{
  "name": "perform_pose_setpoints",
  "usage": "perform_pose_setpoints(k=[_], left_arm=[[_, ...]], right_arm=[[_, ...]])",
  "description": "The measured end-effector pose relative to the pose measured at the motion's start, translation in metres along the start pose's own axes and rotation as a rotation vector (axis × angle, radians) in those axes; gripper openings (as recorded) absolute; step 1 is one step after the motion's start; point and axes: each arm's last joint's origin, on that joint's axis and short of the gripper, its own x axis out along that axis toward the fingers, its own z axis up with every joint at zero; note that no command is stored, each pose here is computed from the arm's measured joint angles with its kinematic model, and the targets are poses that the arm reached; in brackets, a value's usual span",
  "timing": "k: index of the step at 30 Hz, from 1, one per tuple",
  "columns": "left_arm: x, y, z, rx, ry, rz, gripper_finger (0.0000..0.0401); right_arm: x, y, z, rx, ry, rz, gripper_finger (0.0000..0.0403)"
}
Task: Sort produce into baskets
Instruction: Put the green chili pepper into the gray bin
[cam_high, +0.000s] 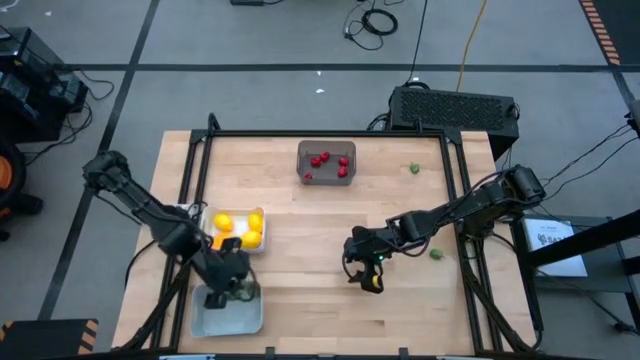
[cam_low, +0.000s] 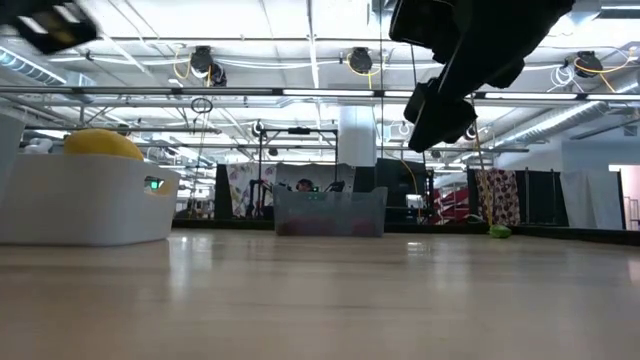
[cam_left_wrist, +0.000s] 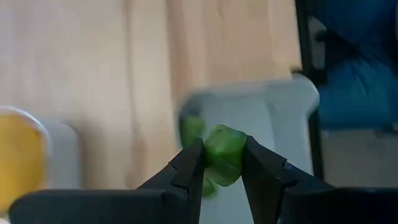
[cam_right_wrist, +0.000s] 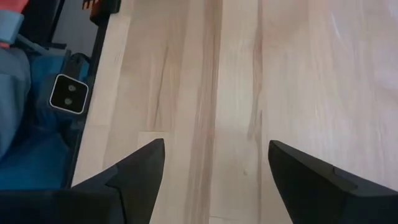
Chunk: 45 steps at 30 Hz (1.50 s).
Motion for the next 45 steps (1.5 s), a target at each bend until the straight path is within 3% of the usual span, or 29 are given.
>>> perform_pose_setpoints(k=[10,19,28,32,36,40,42,45], left_arm=[[0.008,-0.021,-0.016,-0.050,0.071,-0.028,0.0099],[0.011,-0.021,-0.016,-0.151,0.079,-0.013,0.0148],[0.011,-0.021,-0.016,-0.152,0.078,-0.013,0.0186],[0.012,-0.016,-0.011,-0.075,0.029,0.029,0.0187],[0.012,-0.007,0.001,0.109,-0.112,0.171,0.0187],[0.010,0.004,0.021,0.286,-0.254,0.295,0.0187],[0.009,0.012,0.033,0.331,-0.314,0.347,0.0187],[0.008,0.028,0.048,0.353,-0.380,0.402,0.0187]], right_arm=[[-0.002,-0.009,0.004,0.003,-0.018,-0.015,0.0276],[-0.002,-0.010,0.005,-0.054,-0.023,-0.029,0.0276],[-0.002,-0.011,0.006,-0.084,-0.039,-0.064,0.0276],[-0.003,-0.014,0.007,-0.076,-0.047,-0.070,0.0276],[-0.004,-0.021,0.008,-0.042,-0.025,-0.090,0.0276],[-0.015,-0.025,0.013,-0.007,0.083,-0.144,0.0276],[-0.025,-0.027,0.015,0.014,0.160,-0.219,0.0276],[-0.044,-0.033,0.020,0.058,0.254,-0.425,0.0276]])
